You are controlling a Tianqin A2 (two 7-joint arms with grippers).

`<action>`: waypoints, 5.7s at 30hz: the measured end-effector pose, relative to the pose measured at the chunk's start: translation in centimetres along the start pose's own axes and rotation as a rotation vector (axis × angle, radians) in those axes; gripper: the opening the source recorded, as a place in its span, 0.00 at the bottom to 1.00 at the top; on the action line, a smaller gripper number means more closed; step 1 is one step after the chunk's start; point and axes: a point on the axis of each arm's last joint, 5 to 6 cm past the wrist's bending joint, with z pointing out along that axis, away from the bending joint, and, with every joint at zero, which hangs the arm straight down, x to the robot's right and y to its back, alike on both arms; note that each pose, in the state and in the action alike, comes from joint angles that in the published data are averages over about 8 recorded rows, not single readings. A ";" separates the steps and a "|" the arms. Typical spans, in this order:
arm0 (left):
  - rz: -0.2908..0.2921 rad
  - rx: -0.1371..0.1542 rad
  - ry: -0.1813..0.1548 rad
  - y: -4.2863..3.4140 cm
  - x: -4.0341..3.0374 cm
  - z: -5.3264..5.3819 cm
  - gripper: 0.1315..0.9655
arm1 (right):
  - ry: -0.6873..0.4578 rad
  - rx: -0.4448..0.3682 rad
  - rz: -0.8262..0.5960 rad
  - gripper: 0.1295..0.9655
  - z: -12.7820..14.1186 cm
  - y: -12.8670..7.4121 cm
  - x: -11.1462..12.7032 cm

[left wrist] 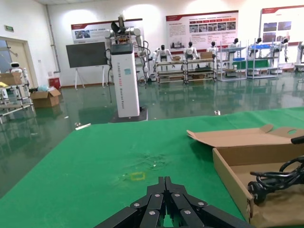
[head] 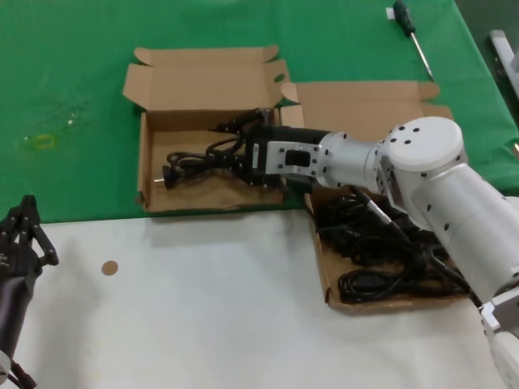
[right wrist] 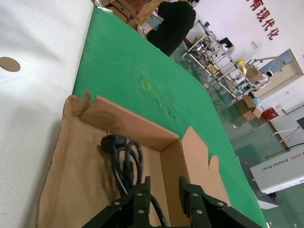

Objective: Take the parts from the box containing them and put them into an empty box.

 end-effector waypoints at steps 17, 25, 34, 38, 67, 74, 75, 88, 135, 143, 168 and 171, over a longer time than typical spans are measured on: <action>0.000 0.000 0.000 0.00 0.00 0.0 0.02 | 0.037 -0.001 0.025 0.41 -1.8 0.4 1.5; 0.000 0.000 0.000 0.00 0.00 0.0 0.02 | 0.077 0.002 0.062 0.64 -3.5 0.6 2.4; 0.000 0.000 0.000 0.00 0.00 0.0 0.03 | 0.081 0.002 0.068 0.80 -3.6 0.6 2.4; 0.000 0.000 0.000 0.00 0.00 0.0 0.05 | 0.093 0.000 0.089 0.86 -3.7 0.7 1.9; 0.000 0.000 0.000 0.00 0.00 0.0 0.56 | 0.319 -0.050 0.488 1.00 -7.9 1.4 -6.1; 0.000 0.000 0.000 0.00 0.00 0.0 0.73 | 0.380 -0.066 0.587 1.00 -9.4 1.5 -7.9; 0.000 0.000 0.000 0.00 0.00 0.0 0.76 | 0.389 -0.069 0.601 1.00 -9.7 1.5 -8.2; 0.000 0.000 0.000 0.00 0.00 0.0 0.93 | 0.508 -0.102 0.776 1.00 -13.0 1.3 -11.2; 0.000 0.000 0.000 0.00 0.00 0.0 1.00 | 0.726 -0.156 1.044 1.00 -19.6 0.2 -15.4; 0.000 0.000 0.000 0.00 0.00 0.0 1.00 | 0.726 -0.156 1.044 1.00 -19.6 0.2 -15.4; 0.000 0.000 0.000 0.00 0.00 0.0 1.00 | 0.726 -0.156 1.044 1.00 -19.6 0.2 -15.4; 0.000 0.000 0.000 0.00 0.00 0.0 1.00 | 0.726 -0.156 1.044 1.00 -19.6 0.2 -15.4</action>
